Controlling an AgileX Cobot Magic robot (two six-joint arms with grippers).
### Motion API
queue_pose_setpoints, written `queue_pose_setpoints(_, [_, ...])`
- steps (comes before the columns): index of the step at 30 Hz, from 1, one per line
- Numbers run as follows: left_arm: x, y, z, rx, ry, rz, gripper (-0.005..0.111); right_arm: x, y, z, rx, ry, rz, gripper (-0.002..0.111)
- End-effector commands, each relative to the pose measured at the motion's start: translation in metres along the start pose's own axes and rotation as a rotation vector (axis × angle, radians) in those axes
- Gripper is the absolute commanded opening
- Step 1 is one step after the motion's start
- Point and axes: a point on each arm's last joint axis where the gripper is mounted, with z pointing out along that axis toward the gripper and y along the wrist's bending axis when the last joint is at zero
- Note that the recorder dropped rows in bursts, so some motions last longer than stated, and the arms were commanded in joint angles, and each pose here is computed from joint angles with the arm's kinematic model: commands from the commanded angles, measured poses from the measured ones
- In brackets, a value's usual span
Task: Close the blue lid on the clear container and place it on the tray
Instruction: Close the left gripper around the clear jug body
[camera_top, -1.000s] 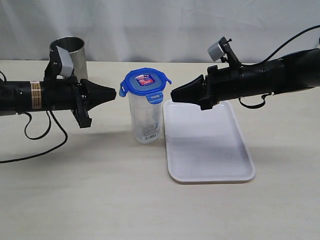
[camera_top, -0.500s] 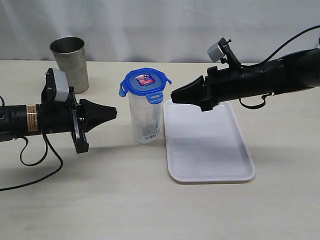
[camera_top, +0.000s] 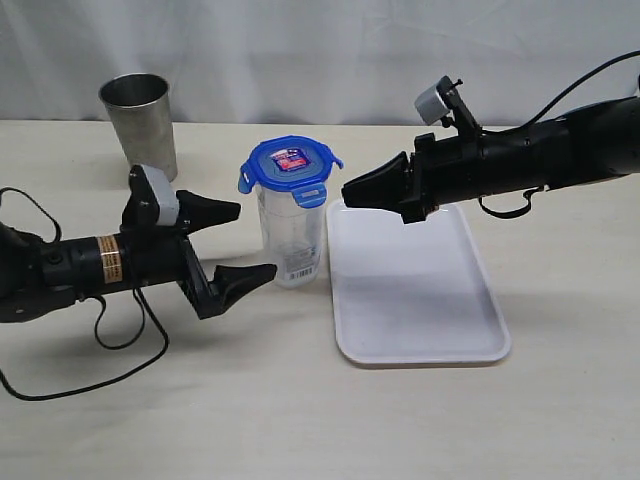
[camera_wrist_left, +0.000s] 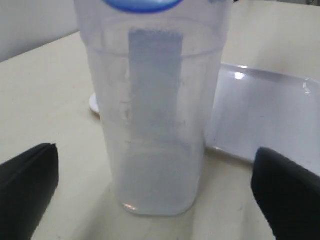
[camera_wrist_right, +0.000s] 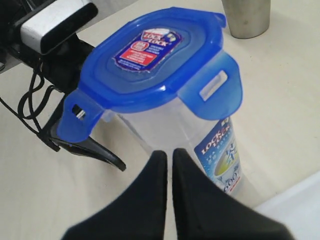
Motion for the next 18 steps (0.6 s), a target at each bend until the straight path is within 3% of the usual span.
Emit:
queue_pose_setpoints(1, [-0.001, -0.002, 0.016, -0.015, 0.027, 0.013, 0.101, -0.001, 0.002, 0.000, -0.012, 0.004, 0.001, 0.004])
queue_pose_setpoints(6, [-0.006, -0.004, 0.030, 0.002, 0.010, 0.031, 0.101, -0.001, 0.002, 0.000, -0.013, 0.006, 0.007, 0.004])
queue_pose_setpoints(18, [-0.002, 0.012, 0.058, 0.014, -0.107, 0.035, 0.101, -0.001, 0.002, 0.000, -0.013, 0.008, 0.006, 0.004])
